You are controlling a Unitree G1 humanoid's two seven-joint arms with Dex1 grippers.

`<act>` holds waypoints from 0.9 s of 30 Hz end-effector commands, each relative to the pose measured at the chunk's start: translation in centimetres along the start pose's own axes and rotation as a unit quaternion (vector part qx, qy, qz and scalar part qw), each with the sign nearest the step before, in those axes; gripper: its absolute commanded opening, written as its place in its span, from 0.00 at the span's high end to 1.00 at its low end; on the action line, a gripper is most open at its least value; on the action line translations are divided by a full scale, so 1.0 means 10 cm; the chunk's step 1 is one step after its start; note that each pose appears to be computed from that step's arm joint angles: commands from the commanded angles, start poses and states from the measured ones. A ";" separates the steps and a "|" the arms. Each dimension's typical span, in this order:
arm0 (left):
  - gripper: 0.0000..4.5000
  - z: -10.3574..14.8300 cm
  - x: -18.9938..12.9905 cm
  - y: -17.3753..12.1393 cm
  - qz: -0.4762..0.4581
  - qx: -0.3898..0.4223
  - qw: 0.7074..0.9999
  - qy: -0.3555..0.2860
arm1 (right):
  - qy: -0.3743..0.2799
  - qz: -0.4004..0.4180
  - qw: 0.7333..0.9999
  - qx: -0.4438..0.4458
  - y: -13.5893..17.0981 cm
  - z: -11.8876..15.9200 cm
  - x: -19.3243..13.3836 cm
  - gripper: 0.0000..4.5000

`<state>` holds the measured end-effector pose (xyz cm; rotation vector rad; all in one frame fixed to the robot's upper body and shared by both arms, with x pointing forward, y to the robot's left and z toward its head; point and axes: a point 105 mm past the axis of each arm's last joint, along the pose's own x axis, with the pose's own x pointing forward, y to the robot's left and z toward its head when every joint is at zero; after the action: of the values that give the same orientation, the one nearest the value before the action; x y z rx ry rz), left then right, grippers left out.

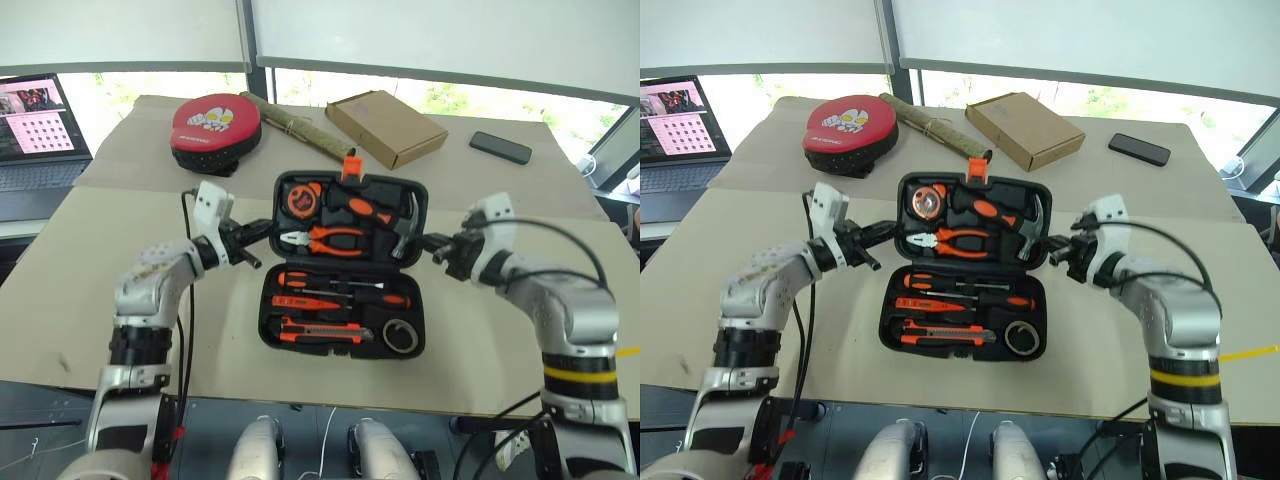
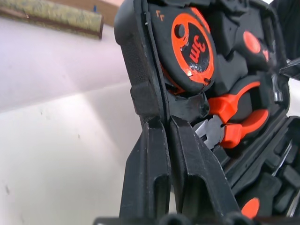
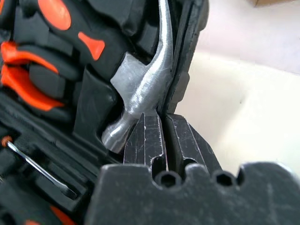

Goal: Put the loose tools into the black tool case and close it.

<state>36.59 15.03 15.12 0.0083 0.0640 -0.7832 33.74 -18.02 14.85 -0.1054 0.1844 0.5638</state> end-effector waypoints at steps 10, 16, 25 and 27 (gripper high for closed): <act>1.00 0.07 -0.38 0.04 0.124 0.208 0.968 -0.066 | -0.113 0.008 0.950 -0.290 0.33 0.00 -0.39 1.00; 0.84 -0.03 -0.68 0.12 0.177 0.214 0.959 -0.056 | -0.124 0.029 0.909 -0.397 0.44 -0.15 -0.61 0.91; 0.13 0.05 -1.40 0.22 0.246 0.170 0.954 -0.010 | -0.068 0.091 0.925 -0.361 0.77 -0.12 -1.33 0.25; 0.01 0.04 -1.45 0.34 0.239 0.145 0.960 0.018 | -0.010 0.165 0.941 -0.296 0.96 -0.30 -1.47 0.16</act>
<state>28.47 26.75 15.14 0.3305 -0.0391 -0.2866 17.91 -18.88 14.52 -0.7527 -0.0940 0.8192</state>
